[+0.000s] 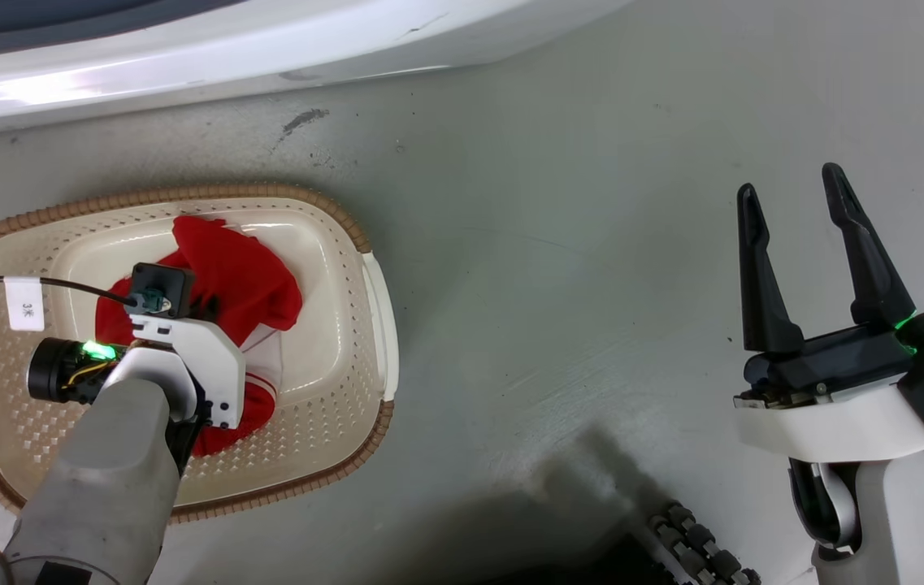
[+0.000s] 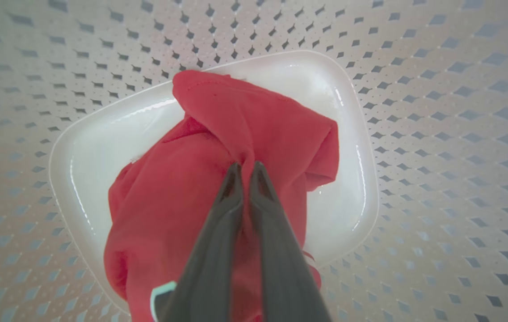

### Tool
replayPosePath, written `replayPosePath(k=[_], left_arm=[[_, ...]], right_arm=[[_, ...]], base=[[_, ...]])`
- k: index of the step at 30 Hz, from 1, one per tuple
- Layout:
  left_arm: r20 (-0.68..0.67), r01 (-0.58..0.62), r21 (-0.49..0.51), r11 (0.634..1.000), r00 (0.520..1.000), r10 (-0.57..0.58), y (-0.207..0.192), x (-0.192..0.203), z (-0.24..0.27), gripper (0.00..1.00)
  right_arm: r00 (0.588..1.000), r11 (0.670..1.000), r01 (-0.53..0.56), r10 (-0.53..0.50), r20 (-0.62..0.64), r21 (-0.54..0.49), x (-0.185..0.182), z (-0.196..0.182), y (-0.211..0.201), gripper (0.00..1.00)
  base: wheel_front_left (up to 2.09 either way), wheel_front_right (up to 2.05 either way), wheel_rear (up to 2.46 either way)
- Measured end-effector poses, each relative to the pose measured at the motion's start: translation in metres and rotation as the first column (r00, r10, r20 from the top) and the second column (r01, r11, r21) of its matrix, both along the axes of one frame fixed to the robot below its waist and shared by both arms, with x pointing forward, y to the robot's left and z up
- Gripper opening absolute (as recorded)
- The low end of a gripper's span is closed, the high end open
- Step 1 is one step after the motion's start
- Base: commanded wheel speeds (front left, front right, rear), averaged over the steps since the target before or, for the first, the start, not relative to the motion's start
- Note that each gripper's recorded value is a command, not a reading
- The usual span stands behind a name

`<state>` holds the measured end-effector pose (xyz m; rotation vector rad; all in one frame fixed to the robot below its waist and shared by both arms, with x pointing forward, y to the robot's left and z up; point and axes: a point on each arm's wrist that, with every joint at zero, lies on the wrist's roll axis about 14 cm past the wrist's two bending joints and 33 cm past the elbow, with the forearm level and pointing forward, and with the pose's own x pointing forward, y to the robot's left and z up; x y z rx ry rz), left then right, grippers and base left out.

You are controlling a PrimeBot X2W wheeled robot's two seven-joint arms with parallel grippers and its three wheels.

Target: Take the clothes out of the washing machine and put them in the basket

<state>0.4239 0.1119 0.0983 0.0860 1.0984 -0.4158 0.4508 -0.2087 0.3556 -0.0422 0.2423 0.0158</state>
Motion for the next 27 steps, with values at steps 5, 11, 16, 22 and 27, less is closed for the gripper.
replayPosePath(k=[5,11,16,22,27], left_arm=[[0.024,0.009,0.01,1.0,1.0,-0.009,0.001,0.001,0.011,1.0],[0.095,0.004,-0.016,1.0,0.996,-0.003,-0.001,0.007,0.04,1.0],[0.15,0.005,-0.034,0.999,0.989,0.0,0.001,0.006,0.07,1.0],[0.288,0.036,-0.079,0.996,0.958,-0.011,-0.007,0.021,0.119,1.0],[0.384,0.048,-0.104,0.993,0.923,-0.004,-0.008,0.019,0.157,1.0]], right_arm=[[1.0,1.0,-0.003,0.003,0.018,0.004,0.001,0.008,0.001,1.0],[0.998,1.0,-0.002,0.002,0.064,0.009,0.001,0.029,0.002,1.0],[0.994,1.0,0.002,-0.004,0.112,0.011,-0.002,0.051,0.001,1.0],[0.987,1.0,0.007,-0.01,0.163,0.021,-0.011,0.077,0.001,1.0],[0.981,0.999,0.004,-0.011,0.193,0.033,-0.022,0.093,0.004,1.0]], base=[[0.0,0.0,0.0],[0.0,0.0,0.0],[0.0,0.0,0.0],[0.0,0.0,0.0],[0.0,0.0,0.0]])
